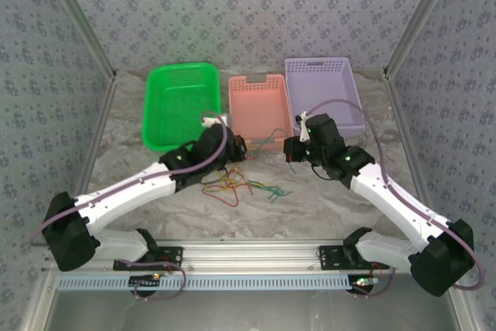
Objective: Untangle the cables
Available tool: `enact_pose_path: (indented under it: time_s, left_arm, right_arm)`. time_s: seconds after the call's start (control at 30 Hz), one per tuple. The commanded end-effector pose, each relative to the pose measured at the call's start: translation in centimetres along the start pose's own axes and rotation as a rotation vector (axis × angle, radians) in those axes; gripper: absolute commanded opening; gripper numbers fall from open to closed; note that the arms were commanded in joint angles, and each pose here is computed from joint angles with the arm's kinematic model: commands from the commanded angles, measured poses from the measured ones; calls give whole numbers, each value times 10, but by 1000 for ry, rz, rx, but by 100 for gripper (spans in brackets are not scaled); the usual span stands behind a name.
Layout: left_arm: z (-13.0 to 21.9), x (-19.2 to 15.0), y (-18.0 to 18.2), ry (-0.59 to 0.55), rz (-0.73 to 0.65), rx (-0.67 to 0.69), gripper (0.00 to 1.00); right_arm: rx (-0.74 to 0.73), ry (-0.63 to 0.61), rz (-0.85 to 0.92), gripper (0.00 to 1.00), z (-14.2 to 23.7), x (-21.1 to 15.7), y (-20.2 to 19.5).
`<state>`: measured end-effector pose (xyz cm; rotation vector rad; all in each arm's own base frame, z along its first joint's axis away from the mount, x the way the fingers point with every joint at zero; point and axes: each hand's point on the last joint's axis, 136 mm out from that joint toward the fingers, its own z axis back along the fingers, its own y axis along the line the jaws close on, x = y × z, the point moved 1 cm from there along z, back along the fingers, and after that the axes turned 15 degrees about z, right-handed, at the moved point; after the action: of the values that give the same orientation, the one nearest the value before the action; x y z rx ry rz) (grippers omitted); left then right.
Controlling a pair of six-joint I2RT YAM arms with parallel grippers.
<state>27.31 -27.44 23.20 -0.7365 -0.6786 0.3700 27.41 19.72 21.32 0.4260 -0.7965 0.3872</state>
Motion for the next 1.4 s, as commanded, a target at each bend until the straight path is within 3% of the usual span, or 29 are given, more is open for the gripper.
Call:
enact_pose_path:
  time_s: [0.0, 0.17, 0.37, 0.77, 0.97, 1.27, 1.37]
  left_arm:
    - [38, 70, -30, -82, 23, -101, 0]
    - [70, 144, -62, -125, 31, -249, 0]
    - [85, 205, -93, -114, 65, -376, 0]
    - [74, 235, -111, -97, 94, -442, 0]
    - [65, 228, -106, -54, 104, -437, 0]
    - [60, 214, -92, -26, 91, -415, 59]
    - [70, 215, -91, -51, 73, -398, 67]
  right_arm:
    - [70, 22, 80, 0, 3, 5, 15]
    - [195, 113, 219, 0, -6, -13, 48]
    - [309, 244, 394, 0, -21, -45, 95]
    - [434, 332, 508, 0, -32, -68, 139]
    - [434, 266, 366, 0, -19, -45, 126]
    - [408, 222, 130, 0, 4, -10, 95]
    - [368, 209, 74, 0, 8, -4, 80]
